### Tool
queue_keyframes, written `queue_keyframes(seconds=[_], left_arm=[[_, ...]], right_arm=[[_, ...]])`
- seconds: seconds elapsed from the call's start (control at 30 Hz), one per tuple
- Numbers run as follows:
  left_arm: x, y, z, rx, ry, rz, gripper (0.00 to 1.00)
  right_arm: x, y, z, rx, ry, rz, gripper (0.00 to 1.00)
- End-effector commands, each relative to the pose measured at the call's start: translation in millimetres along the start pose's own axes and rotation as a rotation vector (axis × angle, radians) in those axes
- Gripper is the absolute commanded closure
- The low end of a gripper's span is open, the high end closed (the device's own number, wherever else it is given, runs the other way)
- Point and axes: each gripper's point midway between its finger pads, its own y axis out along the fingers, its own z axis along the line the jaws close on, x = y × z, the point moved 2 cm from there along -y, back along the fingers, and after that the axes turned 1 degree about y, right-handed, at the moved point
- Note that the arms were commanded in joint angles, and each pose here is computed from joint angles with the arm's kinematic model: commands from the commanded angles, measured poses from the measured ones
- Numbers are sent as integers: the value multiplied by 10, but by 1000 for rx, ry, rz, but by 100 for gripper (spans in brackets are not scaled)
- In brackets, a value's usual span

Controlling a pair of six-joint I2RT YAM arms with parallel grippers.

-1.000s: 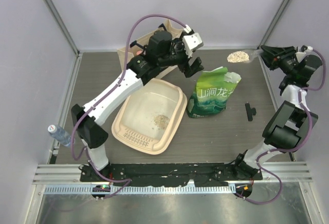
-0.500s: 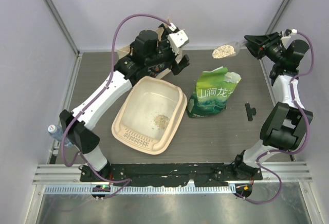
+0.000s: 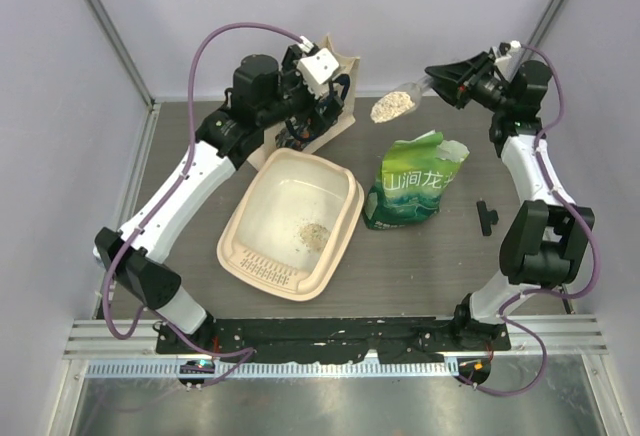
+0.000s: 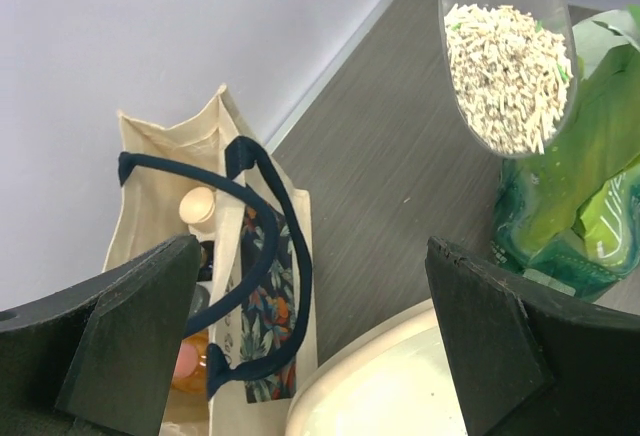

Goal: Fill the litter box with clean litter
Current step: Pour the cat litter into the litter box.

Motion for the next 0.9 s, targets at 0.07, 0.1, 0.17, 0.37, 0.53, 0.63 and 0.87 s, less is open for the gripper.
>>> queue_keyframes(seconds=[0.07,0.1,0.17,0.37,0.53,0.63,0.87], left_arm=[[128,-177,121,53,34,-27,0],[133,-179,128,57,36,-27,0],[150,-198,140,62,36,-31,0],[252,-335,287,139,31,-59,0],[326,-541,430,195,16,-94,0],[314,-655,484,219,13,-106,0],[205,-789,473,232,17,-117,0]], right_arm=[[-261,281,312,59,-89,71,99],[-354,356,307,61,-94,98,99],[-464,440,261,53,-90,130,99],[-1024,737,32,37,-95,275,99],[-1385,870,-333,-10,-93,369,99],[-1540,943,-484,-35,-144,397,99],[-1786,1164,-697,-127,-400,432,99]])
